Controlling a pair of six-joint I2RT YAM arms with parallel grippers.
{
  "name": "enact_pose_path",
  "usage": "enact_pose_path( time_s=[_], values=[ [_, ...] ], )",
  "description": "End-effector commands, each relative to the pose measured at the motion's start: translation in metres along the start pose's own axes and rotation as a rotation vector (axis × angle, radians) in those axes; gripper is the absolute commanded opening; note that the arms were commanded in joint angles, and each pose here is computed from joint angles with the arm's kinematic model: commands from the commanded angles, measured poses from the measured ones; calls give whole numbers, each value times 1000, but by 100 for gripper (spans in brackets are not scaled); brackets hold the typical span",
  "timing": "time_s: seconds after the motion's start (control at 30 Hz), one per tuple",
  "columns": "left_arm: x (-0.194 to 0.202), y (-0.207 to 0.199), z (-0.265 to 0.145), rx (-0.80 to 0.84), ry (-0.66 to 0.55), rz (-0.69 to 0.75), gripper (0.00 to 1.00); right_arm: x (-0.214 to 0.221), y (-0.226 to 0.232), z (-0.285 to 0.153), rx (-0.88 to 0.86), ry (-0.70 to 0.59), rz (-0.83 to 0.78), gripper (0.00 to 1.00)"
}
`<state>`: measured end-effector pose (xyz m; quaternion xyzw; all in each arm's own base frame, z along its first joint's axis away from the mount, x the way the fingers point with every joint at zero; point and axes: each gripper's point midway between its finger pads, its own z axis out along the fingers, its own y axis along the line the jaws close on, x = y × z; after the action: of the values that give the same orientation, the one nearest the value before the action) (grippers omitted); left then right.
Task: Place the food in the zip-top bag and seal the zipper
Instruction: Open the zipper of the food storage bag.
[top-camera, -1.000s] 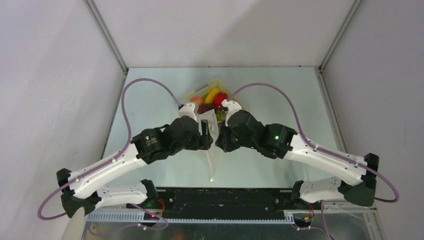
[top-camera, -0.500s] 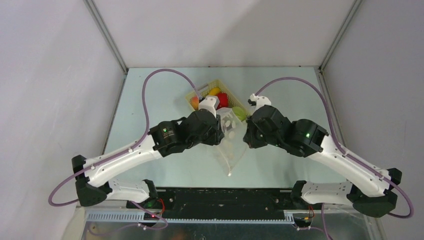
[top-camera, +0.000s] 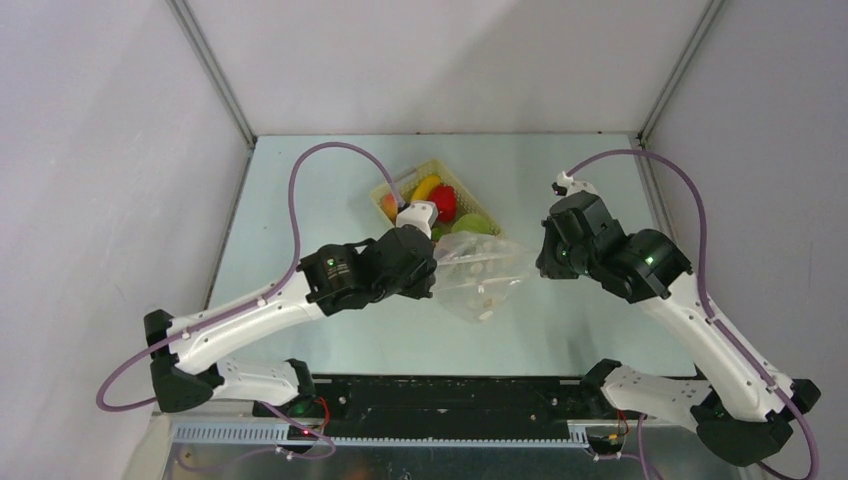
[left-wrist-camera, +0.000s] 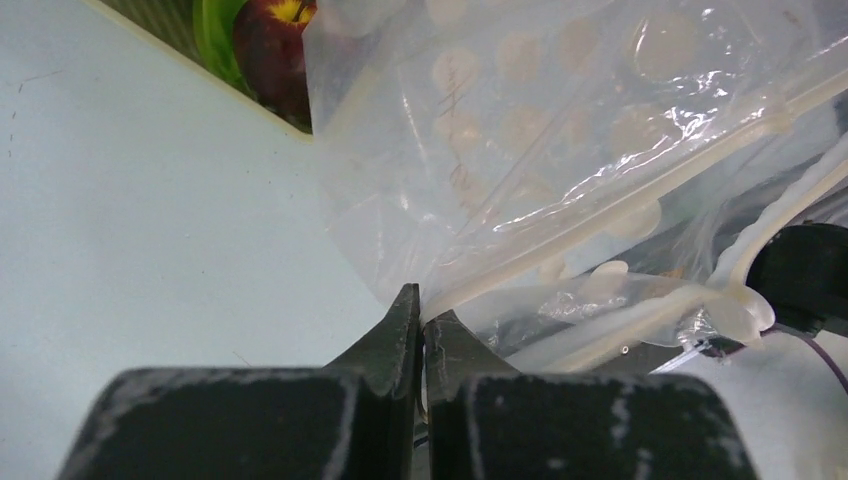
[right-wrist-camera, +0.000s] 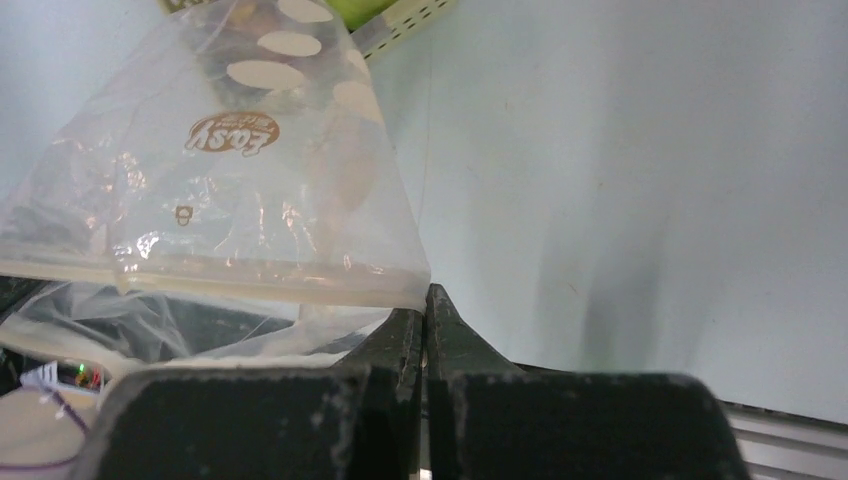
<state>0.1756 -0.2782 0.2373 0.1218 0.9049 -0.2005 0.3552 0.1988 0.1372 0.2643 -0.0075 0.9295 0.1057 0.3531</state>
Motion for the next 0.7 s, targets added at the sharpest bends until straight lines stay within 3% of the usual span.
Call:
enact_pose_path(
  time_s=[0.0, 0.3, 0.43, 0.5, 0.53, 0.57, 0.6, 0.67],
  values=[
    [19, 44, -14, -159, 42, 41, 2, 5, -15, -5, -7, -2, -58, 0],
    [5, 48, -35, -128, -37, -20, 0, 14, 62, -14, -436, -18, -184, 1],
    [-1, 50, -45, -104, -84, -47, 0, 18, 119, -18, -658, -33, -222, 22],
    [-8, 59, -51, -140, -126, -76, 0, 13, 151, -16, -751, -34, -201, 41],
    [-7, 68, -54, -176, -120, -91, 0, 14, 163, -8, -771, -17, -197, 61],
    [-12, 74, -58, -212, -141, -105, 0, 9, 181, -12, -835, -40, -198, 72],
    [-10, 87, -60, -280, -136, -119, 0, 10, 190, -5, -851, -32, -199, 93],
    [-6, 106, -65, -378, -126, -142, 0, 4, 207, -7, -916, -46, -194, 99]
  ],
)
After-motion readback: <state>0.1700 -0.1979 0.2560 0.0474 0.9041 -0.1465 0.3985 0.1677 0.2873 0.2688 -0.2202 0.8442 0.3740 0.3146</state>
